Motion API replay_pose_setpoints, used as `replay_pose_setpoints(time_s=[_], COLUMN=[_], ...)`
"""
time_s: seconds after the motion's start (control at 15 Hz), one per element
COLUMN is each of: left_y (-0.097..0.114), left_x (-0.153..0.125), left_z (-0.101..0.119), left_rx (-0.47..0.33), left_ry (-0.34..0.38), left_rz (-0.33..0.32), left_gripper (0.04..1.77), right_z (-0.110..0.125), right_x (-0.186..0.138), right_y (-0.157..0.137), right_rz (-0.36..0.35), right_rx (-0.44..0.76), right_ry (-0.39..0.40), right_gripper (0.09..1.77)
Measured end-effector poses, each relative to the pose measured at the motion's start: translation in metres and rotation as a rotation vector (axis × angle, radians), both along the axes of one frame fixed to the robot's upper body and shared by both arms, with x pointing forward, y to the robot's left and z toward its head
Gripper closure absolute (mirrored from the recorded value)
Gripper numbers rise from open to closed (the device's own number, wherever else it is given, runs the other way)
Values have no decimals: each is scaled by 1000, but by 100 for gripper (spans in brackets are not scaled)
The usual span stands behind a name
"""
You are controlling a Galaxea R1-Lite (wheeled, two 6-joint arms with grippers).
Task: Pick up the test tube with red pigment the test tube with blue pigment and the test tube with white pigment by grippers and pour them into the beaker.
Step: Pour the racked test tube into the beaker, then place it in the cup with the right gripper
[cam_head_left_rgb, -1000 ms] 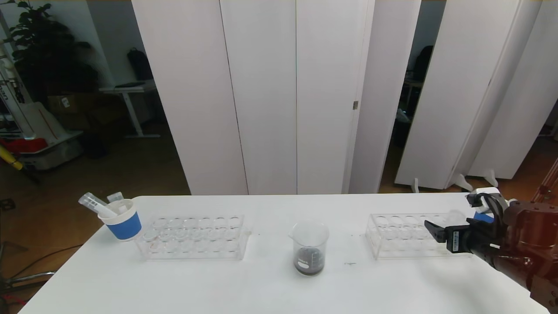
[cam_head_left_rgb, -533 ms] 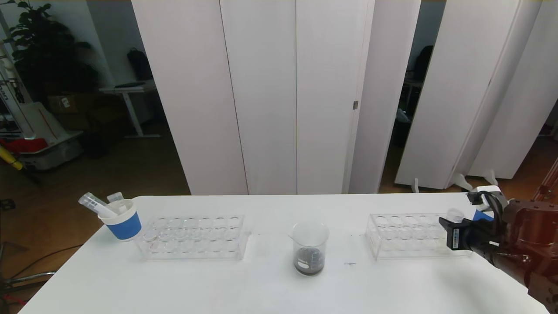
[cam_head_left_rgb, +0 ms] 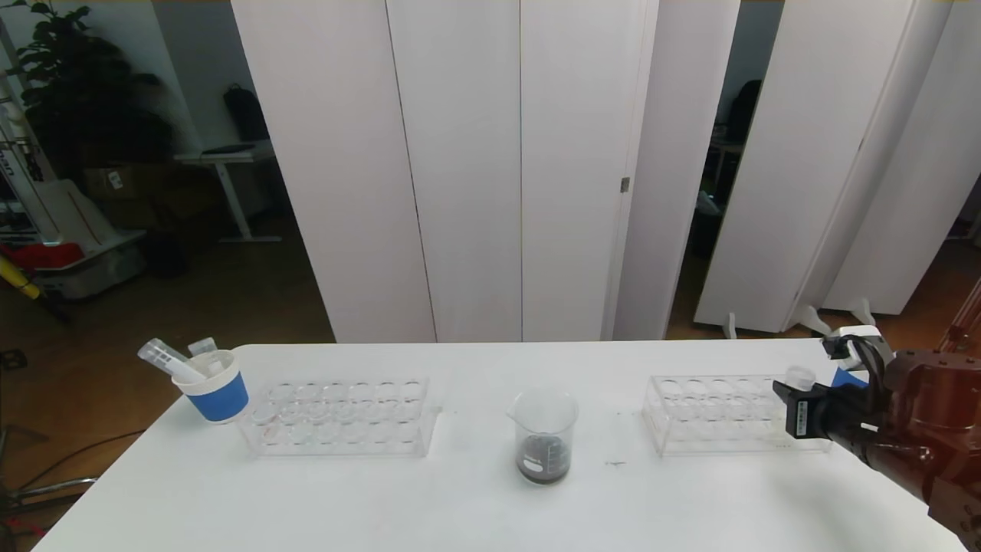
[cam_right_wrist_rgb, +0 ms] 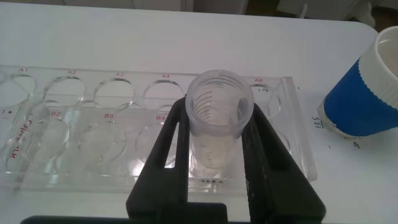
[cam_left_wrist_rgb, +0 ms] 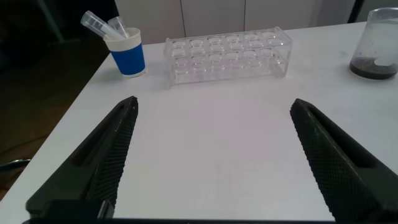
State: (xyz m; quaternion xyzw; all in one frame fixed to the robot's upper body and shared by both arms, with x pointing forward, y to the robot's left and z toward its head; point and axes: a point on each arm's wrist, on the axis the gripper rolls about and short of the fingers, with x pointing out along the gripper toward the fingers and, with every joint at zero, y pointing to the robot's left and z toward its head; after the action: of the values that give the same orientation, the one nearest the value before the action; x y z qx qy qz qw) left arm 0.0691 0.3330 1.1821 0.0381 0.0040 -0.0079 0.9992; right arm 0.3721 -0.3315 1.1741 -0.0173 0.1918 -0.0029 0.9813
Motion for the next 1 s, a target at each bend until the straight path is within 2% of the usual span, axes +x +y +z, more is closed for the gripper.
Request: replay_pose_setpoints(time_s=[0.67,1.0], left_y=[0,0], left_x=[0,0], left_z=[0,0], left_rx=[0,0], left_ry=[0,0], left_rz=[0,0], left_gripper=[6,6], right_z=[16,35], right_x=[-2,-6], right_y=[0,-1], right_rz=[2,41], right_rx=[12,30], right_ry=[-55,-107], right_gripper=[128,128])
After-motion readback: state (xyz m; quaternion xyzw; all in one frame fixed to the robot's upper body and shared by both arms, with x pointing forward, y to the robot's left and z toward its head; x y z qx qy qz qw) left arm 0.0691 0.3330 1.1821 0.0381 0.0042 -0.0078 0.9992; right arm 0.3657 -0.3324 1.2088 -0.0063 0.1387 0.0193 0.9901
